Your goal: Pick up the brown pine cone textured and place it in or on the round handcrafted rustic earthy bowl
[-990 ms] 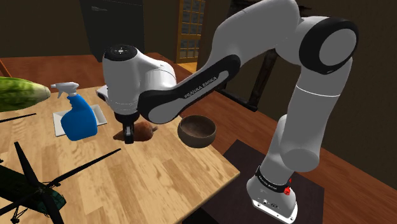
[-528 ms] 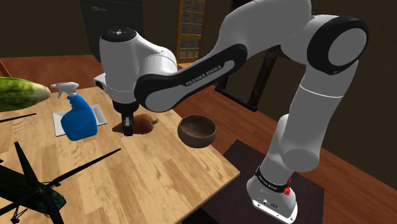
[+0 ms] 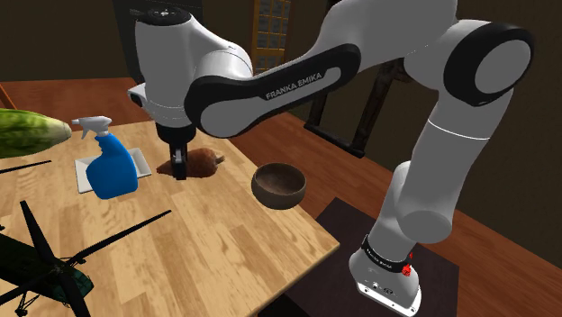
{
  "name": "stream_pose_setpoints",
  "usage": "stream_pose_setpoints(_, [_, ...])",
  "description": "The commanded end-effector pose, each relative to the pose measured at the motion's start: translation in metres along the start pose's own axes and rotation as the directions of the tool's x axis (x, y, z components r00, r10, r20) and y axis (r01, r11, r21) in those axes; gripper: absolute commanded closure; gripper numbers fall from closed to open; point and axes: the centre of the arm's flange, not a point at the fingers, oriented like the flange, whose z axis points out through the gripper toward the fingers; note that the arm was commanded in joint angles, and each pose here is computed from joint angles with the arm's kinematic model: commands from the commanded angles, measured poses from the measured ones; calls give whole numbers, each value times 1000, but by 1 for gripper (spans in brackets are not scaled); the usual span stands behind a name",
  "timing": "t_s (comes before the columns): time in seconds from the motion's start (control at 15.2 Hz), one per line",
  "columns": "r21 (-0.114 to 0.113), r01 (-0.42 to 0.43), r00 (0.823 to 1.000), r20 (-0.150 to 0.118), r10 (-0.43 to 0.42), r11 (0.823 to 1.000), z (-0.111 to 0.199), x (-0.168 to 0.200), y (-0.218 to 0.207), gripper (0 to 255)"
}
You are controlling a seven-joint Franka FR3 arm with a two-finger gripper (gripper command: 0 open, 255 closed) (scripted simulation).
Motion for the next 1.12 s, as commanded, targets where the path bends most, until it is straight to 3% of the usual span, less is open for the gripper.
stream_pose_setpoints(0.0, [0,0,1000,0,0,1000,-11,1,3,255])
stream_pose_setpoints(0.4, [0,0,1000,0,0,1000,-38,2,11,255])
stream_pose_setpoints(1.06, [0,0,1000,0,0,1000,-42,-130,7,255])
